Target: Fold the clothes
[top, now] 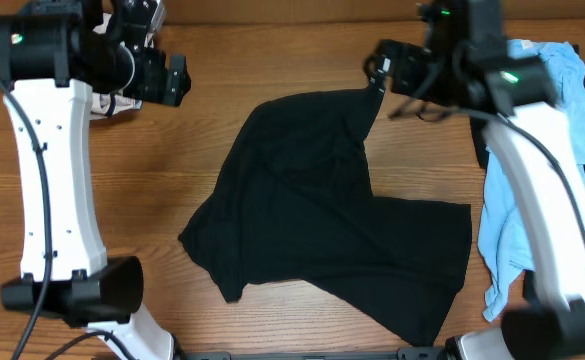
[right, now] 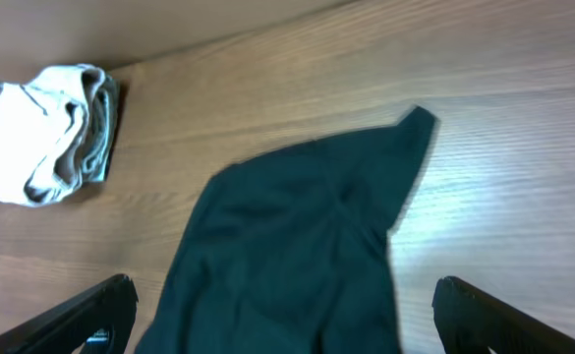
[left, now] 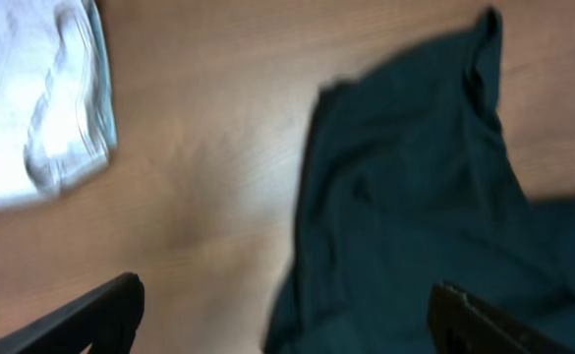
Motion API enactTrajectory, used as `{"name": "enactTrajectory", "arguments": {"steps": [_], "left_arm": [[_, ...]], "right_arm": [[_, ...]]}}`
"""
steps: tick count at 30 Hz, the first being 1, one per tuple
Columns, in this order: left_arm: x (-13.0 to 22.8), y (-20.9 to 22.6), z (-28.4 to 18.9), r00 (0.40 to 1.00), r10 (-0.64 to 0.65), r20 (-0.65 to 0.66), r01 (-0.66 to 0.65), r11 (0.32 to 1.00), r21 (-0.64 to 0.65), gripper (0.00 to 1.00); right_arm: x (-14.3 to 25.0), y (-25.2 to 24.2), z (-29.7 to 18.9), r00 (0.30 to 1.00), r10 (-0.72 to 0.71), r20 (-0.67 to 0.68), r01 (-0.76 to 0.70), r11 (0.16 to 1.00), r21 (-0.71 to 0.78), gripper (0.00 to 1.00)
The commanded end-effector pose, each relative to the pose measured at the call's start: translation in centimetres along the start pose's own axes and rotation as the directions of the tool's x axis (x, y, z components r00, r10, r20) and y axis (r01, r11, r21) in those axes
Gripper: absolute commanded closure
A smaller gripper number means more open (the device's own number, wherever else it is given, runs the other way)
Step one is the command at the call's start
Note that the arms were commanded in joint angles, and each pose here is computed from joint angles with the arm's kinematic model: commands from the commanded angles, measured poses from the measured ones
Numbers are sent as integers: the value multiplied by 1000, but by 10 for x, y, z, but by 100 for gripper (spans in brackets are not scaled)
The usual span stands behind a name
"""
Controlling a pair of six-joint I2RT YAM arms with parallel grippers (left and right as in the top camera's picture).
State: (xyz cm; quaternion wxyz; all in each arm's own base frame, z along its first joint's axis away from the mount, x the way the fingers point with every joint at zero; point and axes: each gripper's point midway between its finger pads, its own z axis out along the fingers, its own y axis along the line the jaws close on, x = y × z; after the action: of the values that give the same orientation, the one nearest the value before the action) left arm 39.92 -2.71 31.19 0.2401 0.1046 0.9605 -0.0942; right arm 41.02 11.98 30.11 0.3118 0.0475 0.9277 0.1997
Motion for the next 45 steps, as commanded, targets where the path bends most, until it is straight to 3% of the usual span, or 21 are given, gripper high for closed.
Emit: {"name": "enactTrajectory", "arguments": {"steps": [1,4,8,11,17,22,25,29,37,38,39,42,45], "left_arm": [[19,-16,-38,1000,-21,14,21,1000,7,4],[33,-23,-54,996,-91,5,91,996,10,4],[70,-42,-41,985,-135,-105,136,991,-2,5],[107,-64,2,968,-78,-238,88,995,35,4],[142,-92,105,949,38,-314,-12,997,82,1],[202,-85,163,875,-75,-479,86,996,1,3],[247,-70,189,805,-129,-579,101,992,-80,15],[262,-39,194,794,-137,-593,-1,974,-226,18],[241,-37,218,868,-113,-483,8,977,-214,18],[239,-38,219,873,-111,-474,10,977,-212,23],[237,-37,221,877,-104,-469,4,978,-210,37],[248,-35,222,853,-94,-514,-19,977,-211,60],[250,-33,222,846,-97,-523,-22,976,-217,52]], "right_arm": [[-2,2,-90,988,-8,153,0,999,49,0],[42,-24,-147,985,88,151,-113,980,167,0],[82,-38,-169,981,171,92,-188,956,224,0],[94,-45,-164,980,192,51,-199,948,249,0],[101,-51,-145,978,206,12,-202,941,271,0],[103,-55,-132,977,211,-8,-200,938,283,0],[107,-62,-112,974,222,-47,-198,931,308,0],[109,-67,-85,965,240,-105,-193,923,334,0],[106,-69,-73,963,244,-117,-191,920,341,0],[106,-69,-73,963,244,-117,-191,920,341,0],[106,-69,-73,963,243,-116,-191,921,340,0],[105,-69,-73,963,242,-115,-191,921,340,0],[103,-68,-72,965,240,-107,-192,922,335,0]]}}
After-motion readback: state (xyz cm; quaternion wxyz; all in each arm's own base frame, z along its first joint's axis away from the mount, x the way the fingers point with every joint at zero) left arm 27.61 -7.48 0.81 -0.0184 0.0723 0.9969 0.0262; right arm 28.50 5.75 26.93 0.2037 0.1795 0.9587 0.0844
